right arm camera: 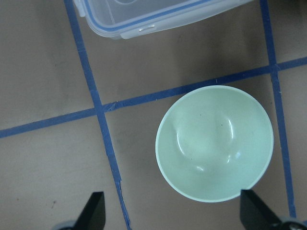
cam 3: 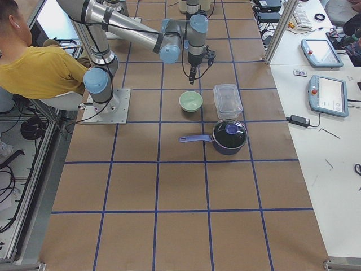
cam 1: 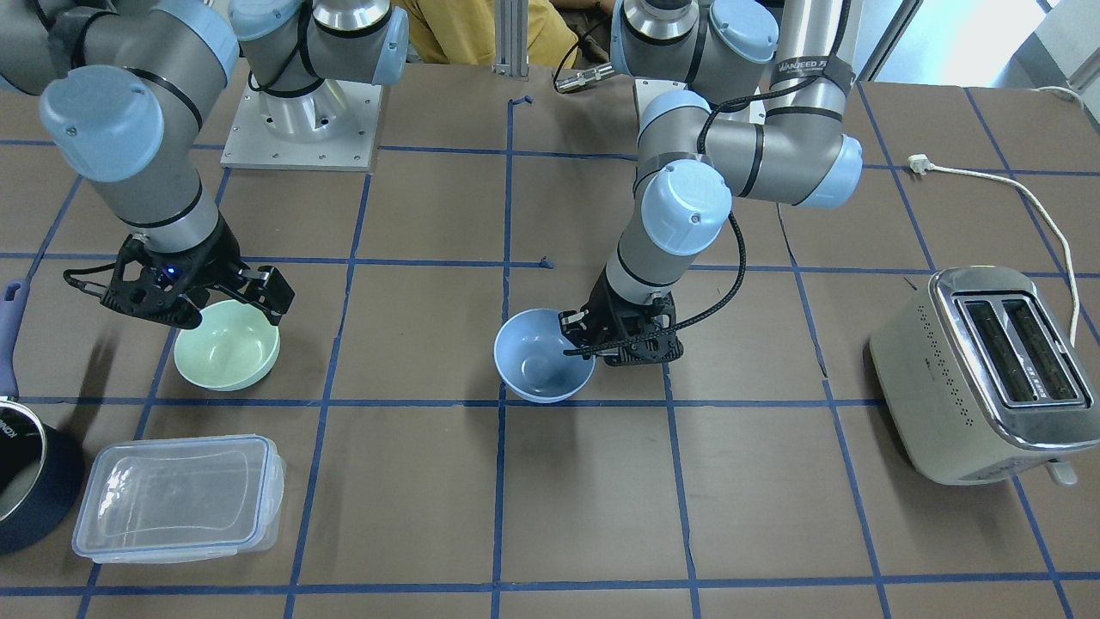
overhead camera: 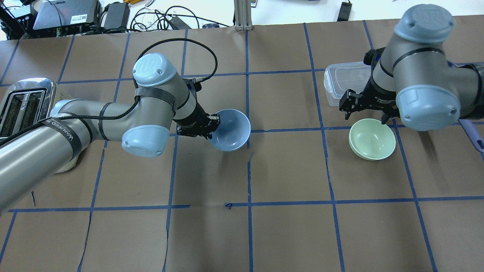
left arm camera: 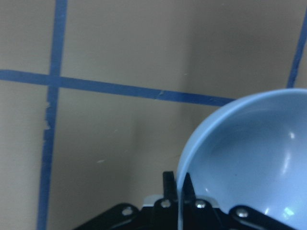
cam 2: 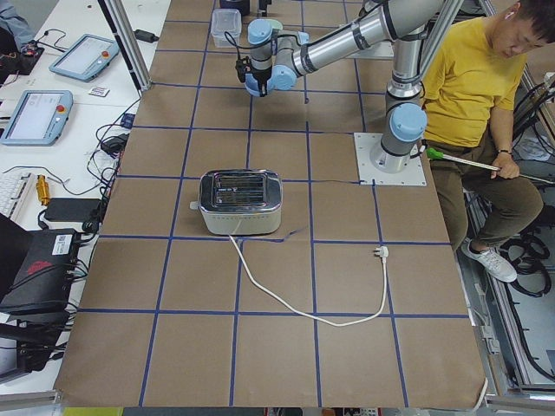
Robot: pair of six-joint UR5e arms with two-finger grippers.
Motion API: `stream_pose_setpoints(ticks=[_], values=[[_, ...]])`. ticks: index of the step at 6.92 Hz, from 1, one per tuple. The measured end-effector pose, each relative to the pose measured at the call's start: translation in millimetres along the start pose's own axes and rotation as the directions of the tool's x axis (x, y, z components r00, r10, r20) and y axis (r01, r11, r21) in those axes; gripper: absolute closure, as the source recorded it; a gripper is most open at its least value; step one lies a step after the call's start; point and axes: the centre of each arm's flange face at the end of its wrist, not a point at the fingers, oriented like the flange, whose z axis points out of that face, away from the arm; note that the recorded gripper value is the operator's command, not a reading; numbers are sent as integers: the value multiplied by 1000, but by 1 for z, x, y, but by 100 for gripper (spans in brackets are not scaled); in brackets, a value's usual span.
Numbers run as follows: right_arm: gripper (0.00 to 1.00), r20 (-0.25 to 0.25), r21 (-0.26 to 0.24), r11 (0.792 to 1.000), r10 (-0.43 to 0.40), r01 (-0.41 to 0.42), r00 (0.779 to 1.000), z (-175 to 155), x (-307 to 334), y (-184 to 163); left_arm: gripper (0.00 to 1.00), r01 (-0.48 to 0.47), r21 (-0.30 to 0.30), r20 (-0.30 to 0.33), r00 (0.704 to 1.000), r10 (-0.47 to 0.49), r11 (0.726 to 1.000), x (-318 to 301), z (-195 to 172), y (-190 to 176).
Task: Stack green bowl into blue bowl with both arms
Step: 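Slide the blue bowl to center with left gripper while right grasps green bowl, then release the light blue bowl and raise the left gripper away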
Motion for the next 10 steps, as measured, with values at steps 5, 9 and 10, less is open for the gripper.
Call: stream_pose_setpoints(ticks=[5, 9, 10], values=[[10, 24, -4, 1000, -1, 1, 1000, 90, -1, -22, 60, 36, 1, 4, 999, -36, 999, 50, 30, -27], [100, 44, -17, 1000, 10, -10, 999, 103, 5, -31, 15, 16, 36, 4, 1000, -16, 999, 37, 1, -45], [100, 40, -15, 1000, 11, -11, 999, 102, 6, -32, 1, -27, 38, 25, 999, 26, 999, 23, -30, -55]])
